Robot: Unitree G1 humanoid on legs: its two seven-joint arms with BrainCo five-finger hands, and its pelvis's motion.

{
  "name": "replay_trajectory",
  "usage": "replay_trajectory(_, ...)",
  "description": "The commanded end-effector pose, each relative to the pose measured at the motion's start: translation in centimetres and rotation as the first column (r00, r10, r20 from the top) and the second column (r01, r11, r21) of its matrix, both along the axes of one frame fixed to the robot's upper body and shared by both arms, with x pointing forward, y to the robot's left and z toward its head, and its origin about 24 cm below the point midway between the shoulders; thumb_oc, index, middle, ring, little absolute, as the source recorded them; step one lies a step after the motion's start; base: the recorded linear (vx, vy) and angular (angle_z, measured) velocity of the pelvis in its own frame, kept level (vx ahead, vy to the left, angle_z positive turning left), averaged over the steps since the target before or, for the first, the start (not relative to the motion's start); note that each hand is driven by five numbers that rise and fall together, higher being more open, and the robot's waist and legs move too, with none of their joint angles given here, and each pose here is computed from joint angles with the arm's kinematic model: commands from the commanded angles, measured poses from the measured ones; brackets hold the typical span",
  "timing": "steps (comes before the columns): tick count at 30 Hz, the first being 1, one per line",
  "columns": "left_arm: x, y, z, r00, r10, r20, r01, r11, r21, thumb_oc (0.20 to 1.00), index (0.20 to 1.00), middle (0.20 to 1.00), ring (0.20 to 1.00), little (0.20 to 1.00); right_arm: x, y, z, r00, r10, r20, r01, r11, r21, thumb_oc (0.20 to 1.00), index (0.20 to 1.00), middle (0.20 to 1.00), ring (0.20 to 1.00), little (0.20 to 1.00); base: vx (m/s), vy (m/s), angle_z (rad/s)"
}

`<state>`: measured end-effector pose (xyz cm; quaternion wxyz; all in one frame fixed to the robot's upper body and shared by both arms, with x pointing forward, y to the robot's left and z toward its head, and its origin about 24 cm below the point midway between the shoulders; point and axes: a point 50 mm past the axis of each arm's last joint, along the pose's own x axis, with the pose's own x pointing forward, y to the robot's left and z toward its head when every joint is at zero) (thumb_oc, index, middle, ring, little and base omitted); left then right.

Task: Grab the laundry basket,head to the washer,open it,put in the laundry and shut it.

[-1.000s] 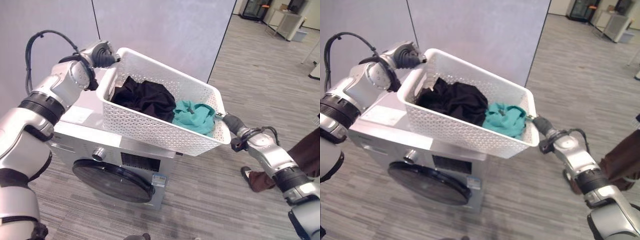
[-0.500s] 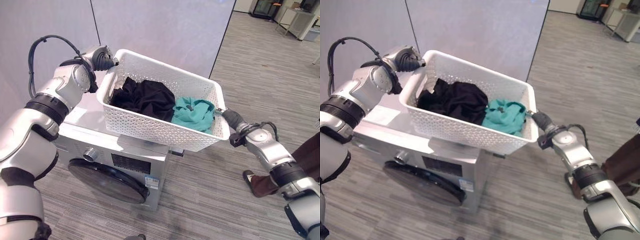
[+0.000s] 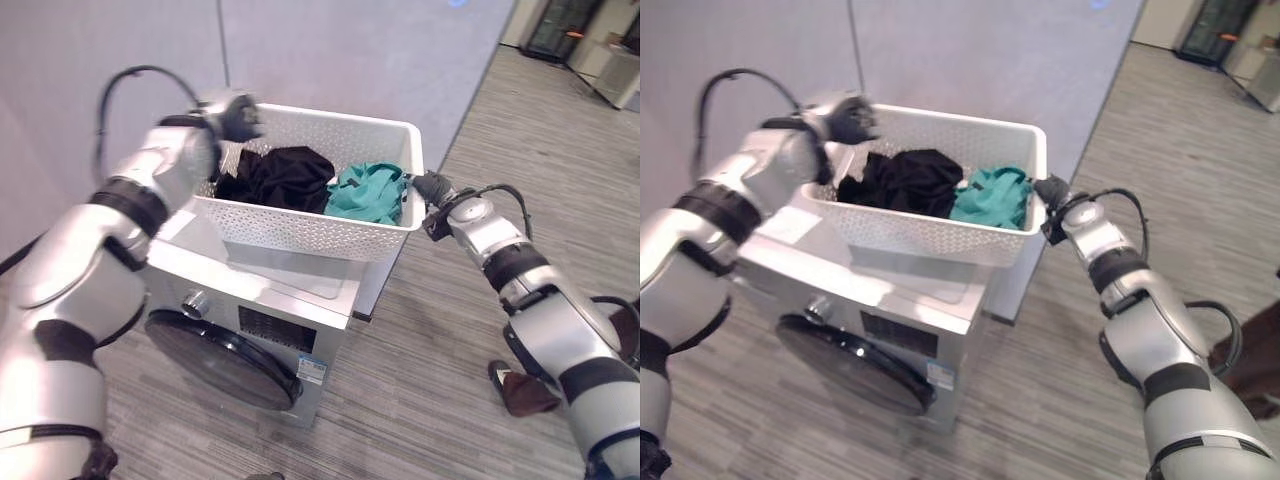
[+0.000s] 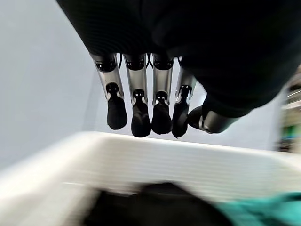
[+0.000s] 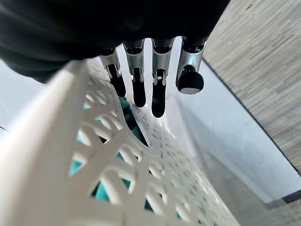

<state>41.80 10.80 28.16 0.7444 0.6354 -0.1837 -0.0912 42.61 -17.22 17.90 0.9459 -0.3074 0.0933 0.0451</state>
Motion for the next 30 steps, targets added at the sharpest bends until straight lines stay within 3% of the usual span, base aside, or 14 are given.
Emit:
replay_trajectory(1, -0.8, -1.7, 7.6, 0.976, 0.019, 0.215, -0.013, 1.0, -0.029, 0.689, 0.689, 0.689, 0.689, 0.689, 0.8, 3.3, 6.7, 0.976, 0.085, 0.198, -0.081, 0.996, -0.027, 0.2, 0.2, 0.2, 0.2, 0.2, -0.03, -0.006, 0.1)
replay_trajectory(2, -0.8, -1.6, 7.9, 0.974, 0.037, 0.225, -0.031, 0.999, -0.032, 1.0, 1.0, 1.0, 1.0, 1.0, 0.8, 3.8, 6.9, 0.977, 0.088, 0.195, -0.085, 0.996, -0.02, 0.2, 0.2, 0.2, 0.2, 0.2, -0.03, -0.011, 0.06)
replay_trajectory(4, -0.8, -1.8, 8.5, 0.966, 0.058, 0.25, -0.045, 0.997, -0.058, 1.0, 1.0, 1.0, 1.0, 1.0, 0.9, 4.6, 7.2, 0.977, 0.089, 0.193, -0.088, 0.996, -0.011, 0.2, 0.2, 0.2, 0.2, 0.2, -0.05, -0.03, 0.02)
replay_trajectory(5, -0.8, -1.8, 8.5, 0.966, 0.058, 0.251, -0.045, 0.997, -0.058, 1.0, 1.0, 1.0, 1.0, 1.0, 0.9, 4.6, 7.2, 0.977, 0.089, 0.193, -0.088, 0.996, -0.011, 0.304, 0.304, 0.304, 0.304, 0.304, -0.07, -0.05, 0.02)
replay_trajectory(6, -0.7, -1.9, 8.6, 0.966, 0.077, 0.247, -0.053, 0.993, -0.104, 1.0, 1.0, 1.0, 1.0, 1.0, 0.9, 4.9, 7.3, 0.979, 0.084, 0.187, -0.084, 0.996, -0.007, 0.598, 0.598, 0.598, 0.598, 0.598, -0.07, -0.051, 0.09)
replay_trajectory(7, -0.7, -2.4, 8.5, 0.97, 0.073, 0.233, -0.04, 0.989, -0.142, 1.0, 1.0, 1.0, 1.0, 1.0, 0.9, 5.2, 7.6, 0.98, 0.072, 0.186, -0.074, 0.997, 0.005, 1.0, 1.0, 1.0, 1.0, 1.0, -0.07, -0.051, 0.09)
replay_trajectory(18, -0.3, -2.5, 6.9, 0.982, 0.067, 0.177, -0.03, 0.979, -0.203, 1.0, 1.0, 1.0, 1.0, 1.0, 0.8, 0.4, 6.0, 0.996, -0.059, 0.06, 0.067, 0.988, -0.138, 1.0, 1.0, 1.0, 1.0, 1.0, -0.01, -0.001, 0.05)
replay_trajectory(22, -0.2, -1.1, 6.7, 0.976, 0.096, 0.197, -0.06, 0.982, -0.18, 1.0, 1.0, 1.0, 1.0, 1.0, -0.4, -6.8, 5.6, 0.975, -0.221, 0.009, 0.218, 0.953, -0.213, 1.0, 1.0, 1.0, 1.0, 1.0, 0.02, -0.002, 0.02)
replay_trajectory(30, -0.5, 0.5, 8.0, 0.968, 0.114, 0.226, -0.056, 0.968, -0.246, 1.0, 1.0, 1.0, 1.0, 1.0, -2.6, -13.1, 6.9, 0.928, -0.369, 0.049, 0.372, 0.922, -0.11, 1.0, 1.0, 1.0, 1.0, 1.0, 0.03, -0.019, -0.02)
